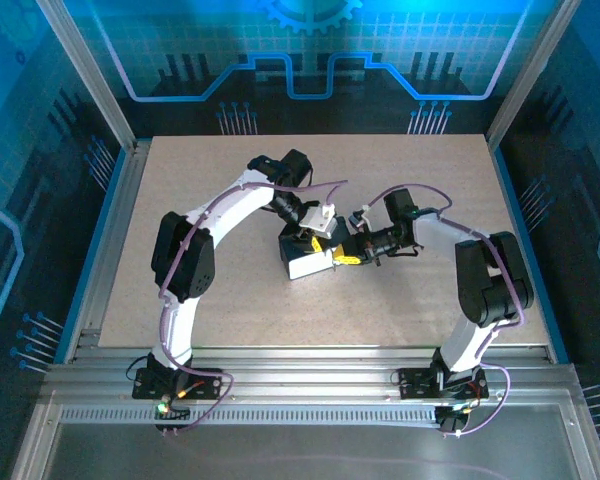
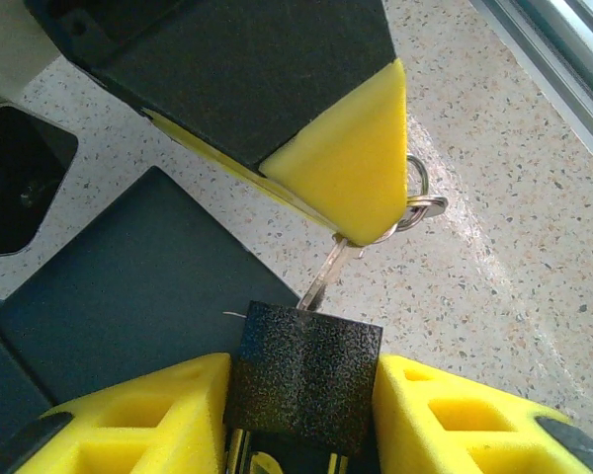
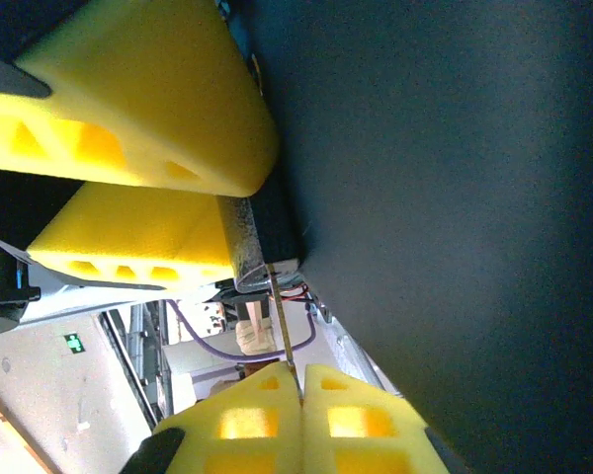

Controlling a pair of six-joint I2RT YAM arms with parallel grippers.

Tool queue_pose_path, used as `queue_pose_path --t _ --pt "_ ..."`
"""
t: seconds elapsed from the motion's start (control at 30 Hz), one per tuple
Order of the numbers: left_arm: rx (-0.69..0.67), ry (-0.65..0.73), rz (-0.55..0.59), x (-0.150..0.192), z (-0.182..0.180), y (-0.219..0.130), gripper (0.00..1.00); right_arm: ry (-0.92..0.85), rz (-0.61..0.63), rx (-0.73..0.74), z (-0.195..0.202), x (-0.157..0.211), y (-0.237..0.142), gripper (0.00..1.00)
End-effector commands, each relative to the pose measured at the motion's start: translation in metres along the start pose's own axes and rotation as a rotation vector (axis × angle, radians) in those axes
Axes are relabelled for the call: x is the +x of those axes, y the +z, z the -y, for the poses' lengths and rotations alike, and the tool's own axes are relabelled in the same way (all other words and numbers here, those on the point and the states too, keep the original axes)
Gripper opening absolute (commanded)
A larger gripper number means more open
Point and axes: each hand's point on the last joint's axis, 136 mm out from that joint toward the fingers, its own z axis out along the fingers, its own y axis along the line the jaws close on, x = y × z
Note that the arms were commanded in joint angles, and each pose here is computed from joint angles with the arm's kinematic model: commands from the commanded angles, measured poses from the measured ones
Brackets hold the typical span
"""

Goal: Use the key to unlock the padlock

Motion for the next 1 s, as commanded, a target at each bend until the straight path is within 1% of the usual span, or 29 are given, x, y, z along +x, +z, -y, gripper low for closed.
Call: queue_pose_path --t 0.0,0.23,0.5,0.97 --pt "0.035 -0.029 0.005 0.003 0.011 0.005 0.41 -0.003 -0.022 -0.022 -0.003 0.0 0.006 0.0" --pt "0.041 -0.018 0.029 0.0 0.017 0.006 0.4 0.012 -0.019 -0.036 -0.001 -0.006 0.008 0.0" --pt "0.034 -0.007 0.046 0.002 0.02 0.008 0.4 0.023 -0.008 -0.062 -0.007 -0.015 0.0 0.0" --pt "0.0 0.025 0.082 0.002 0.022 0.01 0.39 0.116 -0.008 -0.104 -0.01 -0.024 -0.004 0.0"
